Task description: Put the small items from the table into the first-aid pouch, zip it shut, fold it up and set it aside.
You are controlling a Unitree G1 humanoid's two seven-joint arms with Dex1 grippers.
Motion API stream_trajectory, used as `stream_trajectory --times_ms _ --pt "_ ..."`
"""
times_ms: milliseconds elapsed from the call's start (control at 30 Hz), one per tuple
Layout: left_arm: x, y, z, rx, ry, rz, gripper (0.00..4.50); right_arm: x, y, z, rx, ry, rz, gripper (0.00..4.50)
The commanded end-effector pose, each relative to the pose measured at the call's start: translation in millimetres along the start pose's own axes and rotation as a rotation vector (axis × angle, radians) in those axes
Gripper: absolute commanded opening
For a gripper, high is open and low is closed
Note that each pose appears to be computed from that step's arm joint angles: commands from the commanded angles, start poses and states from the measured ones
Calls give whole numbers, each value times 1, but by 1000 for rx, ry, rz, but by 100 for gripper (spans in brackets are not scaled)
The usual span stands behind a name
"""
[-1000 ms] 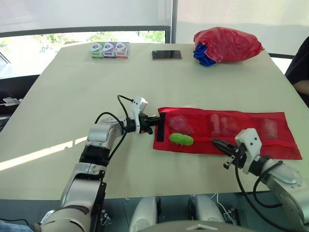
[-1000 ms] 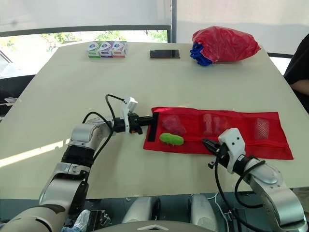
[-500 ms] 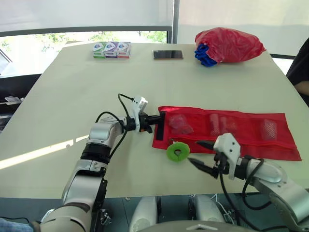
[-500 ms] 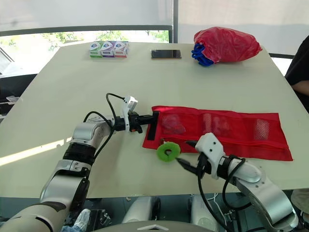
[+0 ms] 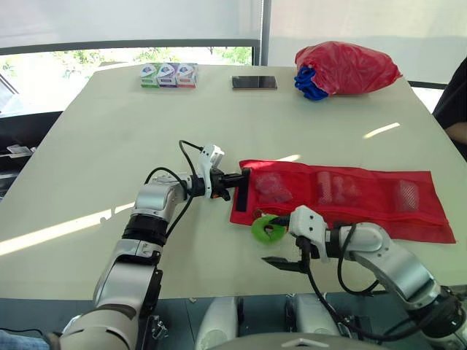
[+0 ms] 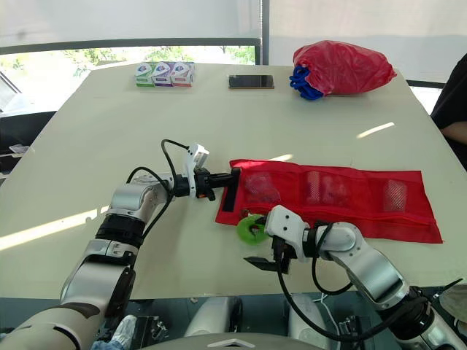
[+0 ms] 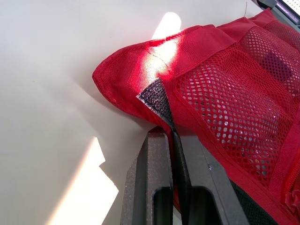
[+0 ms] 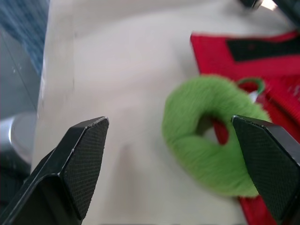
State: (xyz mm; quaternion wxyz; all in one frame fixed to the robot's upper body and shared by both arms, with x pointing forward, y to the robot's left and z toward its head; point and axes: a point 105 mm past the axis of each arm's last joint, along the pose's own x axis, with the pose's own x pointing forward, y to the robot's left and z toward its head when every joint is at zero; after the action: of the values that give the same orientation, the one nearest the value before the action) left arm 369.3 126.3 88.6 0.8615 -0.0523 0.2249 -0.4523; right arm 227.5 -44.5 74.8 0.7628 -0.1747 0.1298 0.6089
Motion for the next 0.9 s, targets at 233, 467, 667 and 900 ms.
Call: stream_trajectory --times_ms 233,467,667,900 --pt "-4 5 -8 -6 22 39 0 -1 -18 -20 -97 89 -99 447" --pt "-2 3 -6 -3 18 35 0 -1 -28 -23 -125 109 -161 166" --pt "-2 5 -8 -1 19 38 0 -4 -27 -2 -90 4 -196 4" --pt "-4 6 -9 13 23 46 0 -36 -19 36 139 -254 -268 4"
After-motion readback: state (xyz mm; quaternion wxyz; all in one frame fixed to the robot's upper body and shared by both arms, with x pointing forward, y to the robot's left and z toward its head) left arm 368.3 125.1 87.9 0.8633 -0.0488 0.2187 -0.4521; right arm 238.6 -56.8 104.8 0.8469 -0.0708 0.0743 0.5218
